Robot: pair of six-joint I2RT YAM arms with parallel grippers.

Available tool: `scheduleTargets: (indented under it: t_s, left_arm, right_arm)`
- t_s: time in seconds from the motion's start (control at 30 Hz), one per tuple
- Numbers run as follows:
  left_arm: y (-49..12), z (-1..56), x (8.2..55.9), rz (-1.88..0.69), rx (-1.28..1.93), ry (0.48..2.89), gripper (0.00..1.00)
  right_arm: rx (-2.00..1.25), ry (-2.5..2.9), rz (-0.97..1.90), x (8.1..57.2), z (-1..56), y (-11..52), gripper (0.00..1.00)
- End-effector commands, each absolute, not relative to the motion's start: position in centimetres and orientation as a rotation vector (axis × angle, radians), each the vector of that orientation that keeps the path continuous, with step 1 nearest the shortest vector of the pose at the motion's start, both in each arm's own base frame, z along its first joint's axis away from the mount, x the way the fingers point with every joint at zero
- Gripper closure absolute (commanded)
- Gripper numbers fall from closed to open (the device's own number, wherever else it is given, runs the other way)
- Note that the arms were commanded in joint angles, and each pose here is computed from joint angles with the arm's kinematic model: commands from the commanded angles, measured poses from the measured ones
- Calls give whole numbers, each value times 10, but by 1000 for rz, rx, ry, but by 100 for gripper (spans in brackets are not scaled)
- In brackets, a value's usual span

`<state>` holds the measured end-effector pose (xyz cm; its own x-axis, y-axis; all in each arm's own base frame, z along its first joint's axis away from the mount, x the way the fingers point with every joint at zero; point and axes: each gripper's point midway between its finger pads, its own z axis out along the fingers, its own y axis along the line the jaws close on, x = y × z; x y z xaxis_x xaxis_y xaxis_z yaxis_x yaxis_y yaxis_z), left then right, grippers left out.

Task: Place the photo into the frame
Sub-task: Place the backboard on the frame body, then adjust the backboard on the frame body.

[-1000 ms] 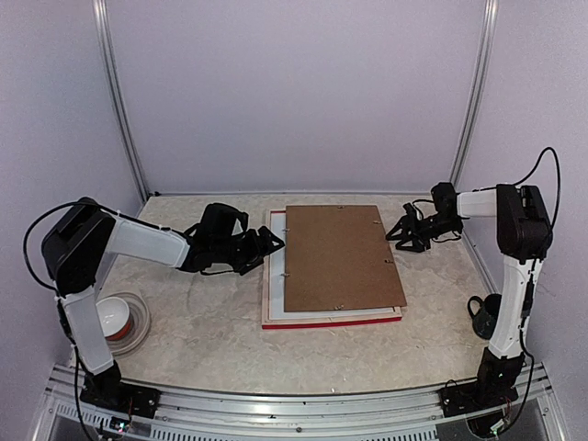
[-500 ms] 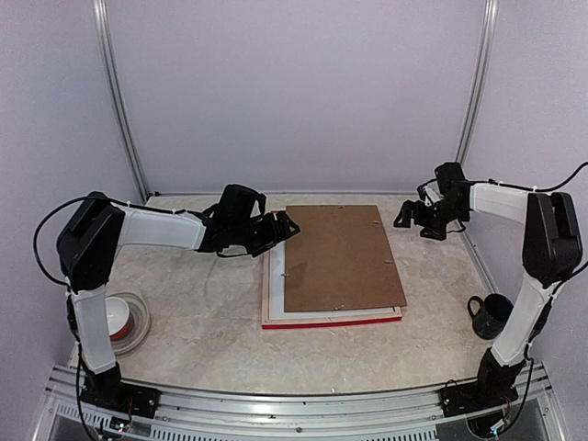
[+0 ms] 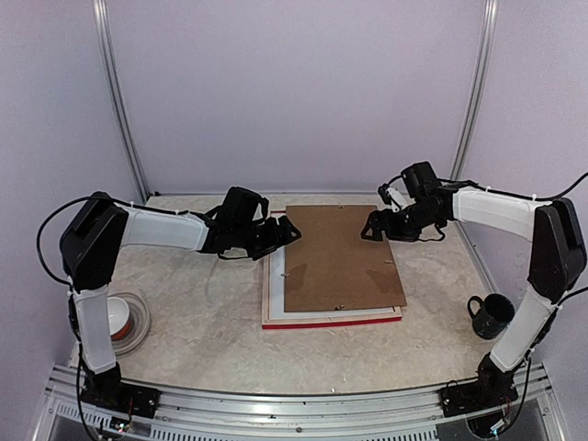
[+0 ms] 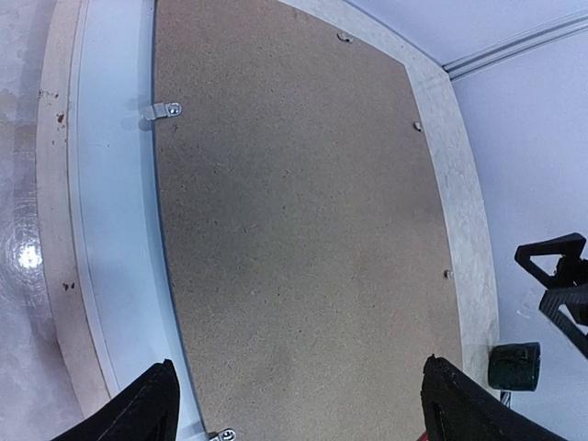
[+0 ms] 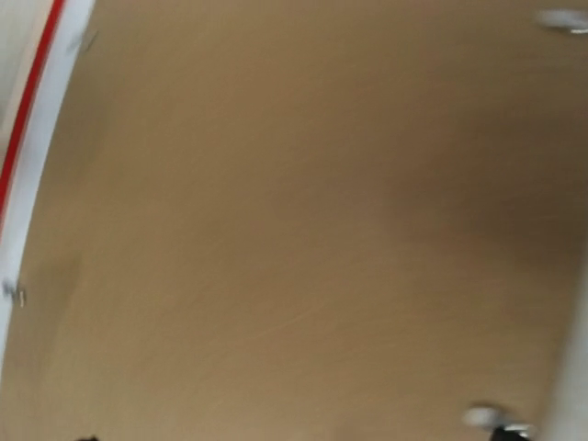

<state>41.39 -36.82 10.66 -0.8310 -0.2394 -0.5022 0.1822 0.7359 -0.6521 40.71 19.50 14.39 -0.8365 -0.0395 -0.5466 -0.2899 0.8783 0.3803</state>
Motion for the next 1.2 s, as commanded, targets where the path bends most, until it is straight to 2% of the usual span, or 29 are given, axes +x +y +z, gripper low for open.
scheduleTargets:
  t_s: [0.0, 0.23, 0.43, 0.7, 1.0, 1.17]
  left_arm:
    - [-373, 100, 409, -978, -15, 2371, 10]
    - [-365, 97, 405, -1027, -56, 2373, 10]
    - [-345, 100, 406, -1056, -130, 2346, 10]
    - [-340, 104, 406, -1059, -139, 2334, 7]
    - [-337, 107, 407, -1059, -149, 2326, 1]
    - [-337, 107, 408, -1063, -157, 2327, 1]
  right_arm:
    - [-500, 2511, 393, 379, 134, 224, 8]
    - [-737, 2469, 64, 343, 114, 253, 2]
    - [-857, 2450, -136, 321, 93, 260, 1]
    - [-994, 2472, -172, 297, 68, 268, 1]
    - [-1095, 2439, -105, 277, 74, 280, 1]
    - [-1154, 2418, -94, 268, 69, 287, 1]
